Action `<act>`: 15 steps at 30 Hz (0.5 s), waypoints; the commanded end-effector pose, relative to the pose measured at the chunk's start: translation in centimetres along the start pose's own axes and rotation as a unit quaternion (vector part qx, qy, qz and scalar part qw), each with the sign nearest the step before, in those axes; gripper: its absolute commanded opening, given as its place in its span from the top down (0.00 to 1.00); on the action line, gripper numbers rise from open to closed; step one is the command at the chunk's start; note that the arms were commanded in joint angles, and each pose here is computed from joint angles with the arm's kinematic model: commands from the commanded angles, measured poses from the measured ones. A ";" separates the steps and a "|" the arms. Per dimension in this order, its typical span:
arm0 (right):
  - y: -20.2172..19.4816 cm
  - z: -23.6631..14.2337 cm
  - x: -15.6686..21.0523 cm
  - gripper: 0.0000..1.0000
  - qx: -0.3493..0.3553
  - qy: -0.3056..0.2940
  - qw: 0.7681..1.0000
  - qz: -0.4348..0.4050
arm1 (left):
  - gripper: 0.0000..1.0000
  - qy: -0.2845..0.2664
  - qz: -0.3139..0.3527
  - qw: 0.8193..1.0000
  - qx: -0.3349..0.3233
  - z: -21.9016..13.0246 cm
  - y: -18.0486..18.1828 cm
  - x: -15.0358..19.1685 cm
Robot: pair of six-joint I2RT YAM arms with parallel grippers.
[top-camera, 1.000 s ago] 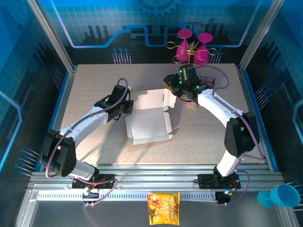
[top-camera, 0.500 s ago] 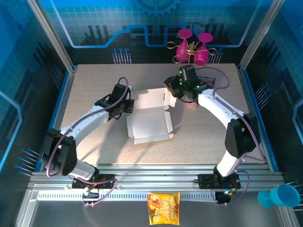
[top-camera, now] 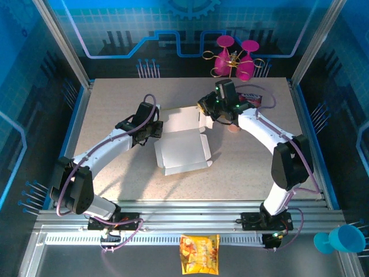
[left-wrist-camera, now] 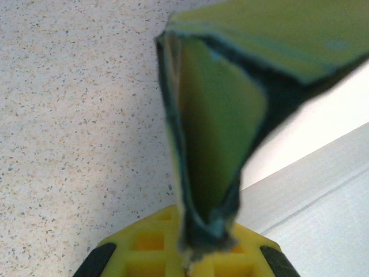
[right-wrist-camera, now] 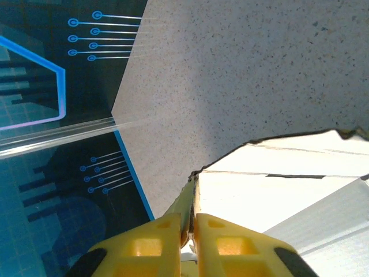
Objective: Fold the paper box
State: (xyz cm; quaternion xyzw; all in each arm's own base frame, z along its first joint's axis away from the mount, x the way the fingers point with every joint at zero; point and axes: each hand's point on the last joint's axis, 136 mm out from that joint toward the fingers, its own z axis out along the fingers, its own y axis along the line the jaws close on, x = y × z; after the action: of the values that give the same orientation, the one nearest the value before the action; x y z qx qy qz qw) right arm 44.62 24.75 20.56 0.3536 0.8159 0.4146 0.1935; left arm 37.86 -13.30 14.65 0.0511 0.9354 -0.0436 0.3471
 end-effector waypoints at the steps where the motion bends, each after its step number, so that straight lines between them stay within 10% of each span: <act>1: 0.4 0.2 0.6 0.94 -0.014 0.002 1.000 0.019 | 1.00 -0.015 -0.003 1.000 0.012 -0.7 -0.4 -1.6; 6: 1.9 -0.5 0.0 0.98 -0.049 -0.013 0.998 0.035 | 1.00 -0.017 -0.013 1.000 0.018 -1.1 -0.6 -1.9; 10: 4.1 -3.2 -1.5 0.57 -0.090 -0.055 0.994 -0.018 | 1.00 -0.005 -0.033 0.999 0.028 -1.7 -0.2 -2.6; 15: 1.3 -6.6 -2.5 0.50 -0.067 -0.080 0.989 -0.110 | 1.00 0.033 -0.056 0.997 0.041 -2.6 0.4 -3.1</act>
State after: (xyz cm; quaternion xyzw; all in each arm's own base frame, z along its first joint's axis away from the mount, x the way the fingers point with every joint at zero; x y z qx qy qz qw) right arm 43.86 22.50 23.75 0.3294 0.7922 0.4383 0.2680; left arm 38.95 -12.83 18.10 0.0292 0.9351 -0.0760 0.3449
